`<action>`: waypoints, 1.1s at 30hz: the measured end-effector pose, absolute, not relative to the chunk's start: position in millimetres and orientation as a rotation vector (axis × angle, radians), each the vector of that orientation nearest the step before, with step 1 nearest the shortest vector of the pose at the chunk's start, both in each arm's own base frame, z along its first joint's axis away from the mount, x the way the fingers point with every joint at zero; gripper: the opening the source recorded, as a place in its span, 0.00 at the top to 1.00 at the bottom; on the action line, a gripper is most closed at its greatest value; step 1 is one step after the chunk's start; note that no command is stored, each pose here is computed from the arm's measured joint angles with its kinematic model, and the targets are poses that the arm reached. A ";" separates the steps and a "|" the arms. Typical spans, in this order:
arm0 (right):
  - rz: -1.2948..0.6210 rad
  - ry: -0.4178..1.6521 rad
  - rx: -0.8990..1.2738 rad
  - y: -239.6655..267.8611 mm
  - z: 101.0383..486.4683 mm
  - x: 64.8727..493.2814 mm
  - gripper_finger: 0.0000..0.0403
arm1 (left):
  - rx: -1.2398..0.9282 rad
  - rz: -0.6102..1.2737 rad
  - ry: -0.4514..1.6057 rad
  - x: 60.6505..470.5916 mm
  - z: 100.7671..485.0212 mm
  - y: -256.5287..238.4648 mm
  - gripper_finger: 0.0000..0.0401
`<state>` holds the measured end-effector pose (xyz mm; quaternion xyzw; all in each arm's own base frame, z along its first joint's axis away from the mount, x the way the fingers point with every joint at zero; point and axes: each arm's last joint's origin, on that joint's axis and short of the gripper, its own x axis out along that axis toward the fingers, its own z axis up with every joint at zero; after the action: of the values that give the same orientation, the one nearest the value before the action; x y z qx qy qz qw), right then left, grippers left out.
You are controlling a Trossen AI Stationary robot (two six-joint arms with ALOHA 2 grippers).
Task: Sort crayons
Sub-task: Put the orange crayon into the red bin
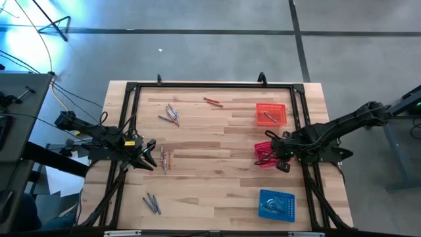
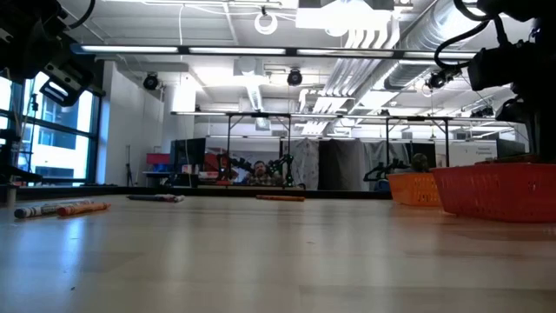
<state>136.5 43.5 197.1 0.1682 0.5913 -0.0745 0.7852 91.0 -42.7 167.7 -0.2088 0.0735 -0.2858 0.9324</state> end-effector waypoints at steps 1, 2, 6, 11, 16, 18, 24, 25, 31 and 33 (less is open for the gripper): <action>-0.165 1.275 0.368 43.5 197.1 136.5 1.00 | -0.427 -0.585 0.150 91.0 167.7 -42.7 0.79; -0.172 1.274 0.377 43.5 197.1 136.5 1.00 | -0.427 -0.585 0.150 91.0 167.7 -42.7 0.79; -0.183 1.275 0.401 43.6 197.2 136.5 1.00 | -0.427 -0.585 0.150 91.0 167.7 -42.7 0.79; -0.214 1.286 0.493 44.5 197.2 136.3 1.00 | -0.427 -0.585 0.150 91.0 167.7 -42.7 0.79; -0.225 1.278 0.553 45.5 197.7 137.6 1.00 | -0.427 -0.585 0.150 91.0 167.7 -42.7 0.79; -0.214 1.263 0.555 46.0 198.3 139.1 1.00 | -0.427 -0.585 0.150 91.0 167.7 -42.7 0.79; -0.143 1.242 0.530 47.7 199.6 142.2 1.00 | -0.427 -0.585 0.150 91.0 167.7 -42.7 0.79; -0.129 1.245 0.524 47.9 199.7 142.2 1.00 | -0.427 -0.585 0.150 91.0 167.7 -42.7 0.79; -0.114 1.246 0.528 48.4 199.9 142.6 1.00 | -0.427 -0.585 0.150 91.0 167.7 -42.7 0.79; -0.103 1.248 0.535 48.8 200.1 142.9 1.00 | -0.427 -0.585 0.150 91.0 167.7 -42.7 0.79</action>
<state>142.9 48.8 200.1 0.2473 0.5767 -0.0476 0.7771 91.0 -42.7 167.7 -0.2087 0.0735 -0.2858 0.9324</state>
